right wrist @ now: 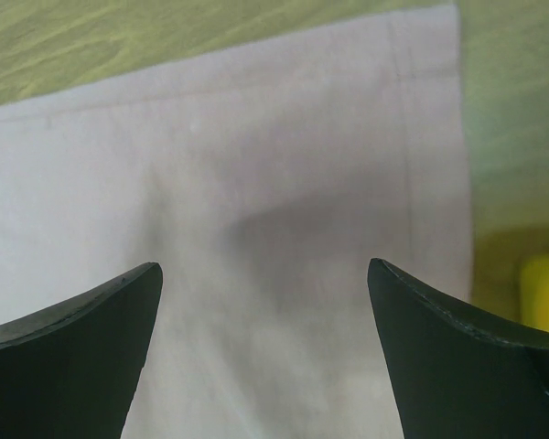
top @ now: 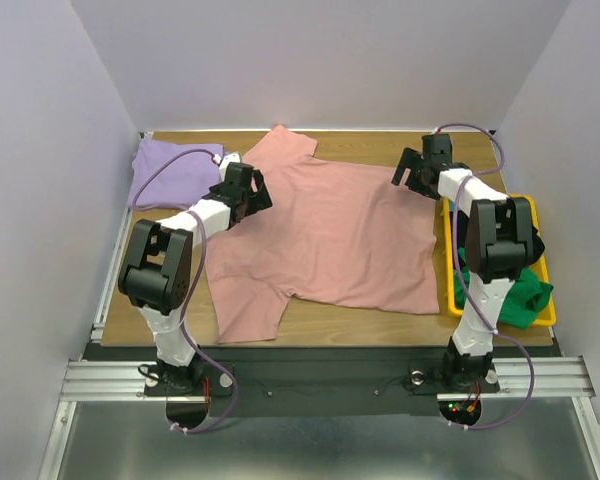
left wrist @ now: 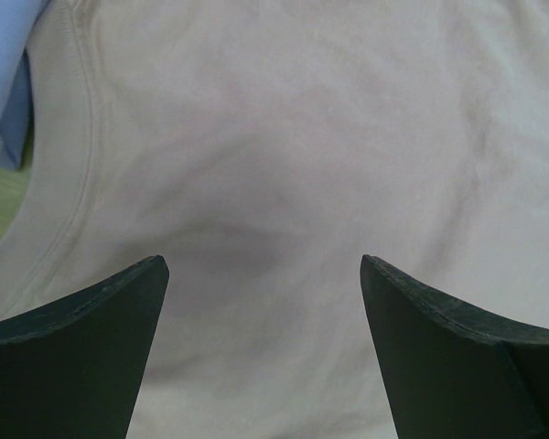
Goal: Fold and stack the t-shirts
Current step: Flatten the tshirt out
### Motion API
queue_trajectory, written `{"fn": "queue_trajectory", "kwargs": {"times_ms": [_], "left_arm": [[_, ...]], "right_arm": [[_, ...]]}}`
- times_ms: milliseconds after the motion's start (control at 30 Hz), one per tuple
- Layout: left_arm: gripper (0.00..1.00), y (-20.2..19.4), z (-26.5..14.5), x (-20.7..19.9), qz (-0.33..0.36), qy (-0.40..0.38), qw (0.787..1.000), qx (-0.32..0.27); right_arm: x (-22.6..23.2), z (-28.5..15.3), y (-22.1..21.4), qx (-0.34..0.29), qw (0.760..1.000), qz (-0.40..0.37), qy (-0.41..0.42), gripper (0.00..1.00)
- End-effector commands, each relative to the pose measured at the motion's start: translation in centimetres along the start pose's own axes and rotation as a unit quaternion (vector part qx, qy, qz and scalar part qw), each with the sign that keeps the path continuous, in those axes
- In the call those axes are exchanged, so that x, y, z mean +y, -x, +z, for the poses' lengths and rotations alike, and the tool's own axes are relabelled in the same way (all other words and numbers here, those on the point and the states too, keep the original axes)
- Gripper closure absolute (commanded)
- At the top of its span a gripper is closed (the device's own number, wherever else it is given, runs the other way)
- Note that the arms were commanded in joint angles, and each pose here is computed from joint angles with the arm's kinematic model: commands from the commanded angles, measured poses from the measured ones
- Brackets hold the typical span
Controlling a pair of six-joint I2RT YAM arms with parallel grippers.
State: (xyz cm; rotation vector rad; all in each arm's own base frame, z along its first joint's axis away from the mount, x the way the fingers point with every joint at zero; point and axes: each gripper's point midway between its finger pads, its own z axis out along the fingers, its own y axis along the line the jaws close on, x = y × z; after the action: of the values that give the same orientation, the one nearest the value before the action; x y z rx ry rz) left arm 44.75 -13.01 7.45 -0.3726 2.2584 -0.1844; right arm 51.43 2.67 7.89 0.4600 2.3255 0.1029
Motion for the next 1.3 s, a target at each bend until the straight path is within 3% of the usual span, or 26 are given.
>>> {"fn": "queue_trajectory", "kwargs": {"times_ms": [0, 267, 567, 733, 800, 833, 867, 967, 1000, 1033, 1267], "left_arm": [[0.02, 2.3, 0.7, -0.8, 0.003, -0.002, 1.0, -0.019], [0.02, 2.4, 4.1, -0.6, 0.005, 0.019, 1.0, 0.004], [0.02, 2.9, 6.3, -1.1, 0.008, 0.021, 1.0, 0.015], [0.02, 5.6, 3.5, -1.7, 0.003, 0.024, 1.0, 0.0], [0.02, 6.9, 0.4, -2.3, -0.003, 0.01, 1.0, -0.023], [0.02, 6.7, -4.2, -2.4, -0.027, -0.008, 0.999, -0.037], [0.02, 6.7, -4.3, -2.4, -0.027, -0.009, 0.999, -0.038], [0.02, 3.3, -8.4, -1.4, -0.063, -0.019, 0.998, -0.022], [0.02, 2.2, -9.2, -1.1, -0.068, -0.022, 0.997, -0.014], [0.01, -0.1, -10.7, -0.3, -0.069, -0.026, 0.997, -0.002], [0.01, -13.9, -19.2, -1.2, -0.086, -0.078, 0.987, 0.109]], "right_arm": [[1.1, 2.6, 1.8, -0.014, 1.0, -0.007, 0.01, 0.0], [0.7, 7.9, 0.9, -0.003, 1.0, -0.01, -0.014, 0.0], [1.7, 10.2, 2.9, -0.022, 1.0, -0.015, -0.006, 0.0], [2.1, 6.7, 5.6, -0.049, 0.999, -0.014, -0.005, 0.0], [2.5, 3.0, 7.6, -0.074, 0.997, -0.017, 0.002, 0.0], [2.8, -2.6, 8.0, -0.087, 0.996, -0.006, 0.028, 0.0], [2.9, -2.7, 8.0, -0.087, 0.996, -0.001, 0.03, 0.0], [2.6, -7.7, 4.7, -0.075, 0.996, 0.011, 0.048, 0.0], [2.7, -10.6, 5.5, -0.1, 0.993, 0.018, 0.056, 0.0], [1.8, -10.7, 2.5, -0.077, 0.996, 0.016, 0.046, 0.0], [1.6, -17.1, -4.9, -0.063, 0.992, 0.053, 0.094, 0.0]]}}
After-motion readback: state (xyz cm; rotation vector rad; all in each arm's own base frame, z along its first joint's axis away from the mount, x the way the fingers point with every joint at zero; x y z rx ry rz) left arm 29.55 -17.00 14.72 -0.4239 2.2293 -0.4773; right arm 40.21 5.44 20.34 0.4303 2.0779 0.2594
